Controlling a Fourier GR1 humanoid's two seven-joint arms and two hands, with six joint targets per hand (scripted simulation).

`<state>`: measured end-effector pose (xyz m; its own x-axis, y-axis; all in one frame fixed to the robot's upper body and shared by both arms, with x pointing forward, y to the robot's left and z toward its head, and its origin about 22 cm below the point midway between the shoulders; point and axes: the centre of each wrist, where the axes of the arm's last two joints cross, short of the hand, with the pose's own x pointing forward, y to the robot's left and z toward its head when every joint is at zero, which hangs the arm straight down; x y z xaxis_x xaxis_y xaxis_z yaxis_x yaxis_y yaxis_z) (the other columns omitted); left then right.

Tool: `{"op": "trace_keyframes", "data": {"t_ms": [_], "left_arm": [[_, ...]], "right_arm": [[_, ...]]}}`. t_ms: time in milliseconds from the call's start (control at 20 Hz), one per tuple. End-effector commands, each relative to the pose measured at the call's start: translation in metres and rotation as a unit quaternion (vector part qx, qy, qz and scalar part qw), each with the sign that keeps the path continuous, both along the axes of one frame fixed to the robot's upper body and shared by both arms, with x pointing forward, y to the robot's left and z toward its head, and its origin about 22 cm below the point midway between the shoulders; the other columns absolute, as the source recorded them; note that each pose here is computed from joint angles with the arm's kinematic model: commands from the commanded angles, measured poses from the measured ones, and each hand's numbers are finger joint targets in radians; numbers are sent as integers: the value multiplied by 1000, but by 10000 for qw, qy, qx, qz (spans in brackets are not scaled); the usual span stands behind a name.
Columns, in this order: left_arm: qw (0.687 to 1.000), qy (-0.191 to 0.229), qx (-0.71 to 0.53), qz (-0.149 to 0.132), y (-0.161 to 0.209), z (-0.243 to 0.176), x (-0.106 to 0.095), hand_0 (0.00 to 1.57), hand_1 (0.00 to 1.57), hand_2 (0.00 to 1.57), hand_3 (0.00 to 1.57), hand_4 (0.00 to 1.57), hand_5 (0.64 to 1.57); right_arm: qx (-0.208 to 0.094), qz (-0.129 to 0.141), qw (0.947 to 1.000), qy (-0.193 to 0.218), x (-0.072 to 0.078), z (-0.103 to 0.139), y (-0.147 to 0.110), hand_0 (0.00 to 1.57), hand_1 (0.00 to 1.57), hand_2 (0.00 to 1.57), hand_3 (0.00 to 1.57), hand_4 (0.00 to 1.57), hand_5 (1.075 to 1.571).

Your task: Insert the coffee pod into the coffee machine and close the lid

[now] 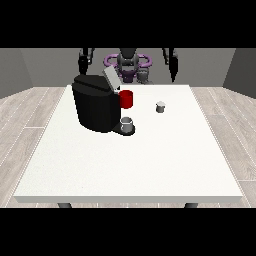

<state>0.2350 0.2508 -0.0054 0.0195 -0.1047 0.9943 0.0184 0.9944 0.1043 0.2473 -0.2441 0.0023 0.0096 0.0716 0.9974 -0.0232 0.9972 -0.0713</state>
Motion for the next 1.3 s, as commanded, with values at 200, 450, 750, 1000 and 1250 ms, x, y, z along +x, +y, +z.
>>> {"op": "trace_keyframes", "data": {"t_ms": [200,450,750,1000,1250], "left_arm": [[9975,-307,-321,-554,-30,12,11,0,0,0,0,713,1571],[9948,-500,8,-893,-23,-5,14,0,0,0,0,661,1571],[9891,162,1263,-746,20,10,28,0,0,0,0,330,1571],[9766,-185,2073,-546,26,30,64,0,0,0,0,0,1571],[9634,23,2655,-361,69,30,80,0,0,0,0,0,1571]], "right_arm": [[121,-154,9998,80,-6,-15,-22,0,0,0,0,328,1571],[621,-359,9967,-372,-5,-12,-3,0,0,0,0,324,1571],[477,-200,9978,-408,-6,-14,2,0,0,0,0,367,1571],[569,69,9917,-1149,18,0,4,0,0,0,0,288,1571],[451,-33,9923,-1155,25,18,23,0,0,0,0,419,1571]]}}
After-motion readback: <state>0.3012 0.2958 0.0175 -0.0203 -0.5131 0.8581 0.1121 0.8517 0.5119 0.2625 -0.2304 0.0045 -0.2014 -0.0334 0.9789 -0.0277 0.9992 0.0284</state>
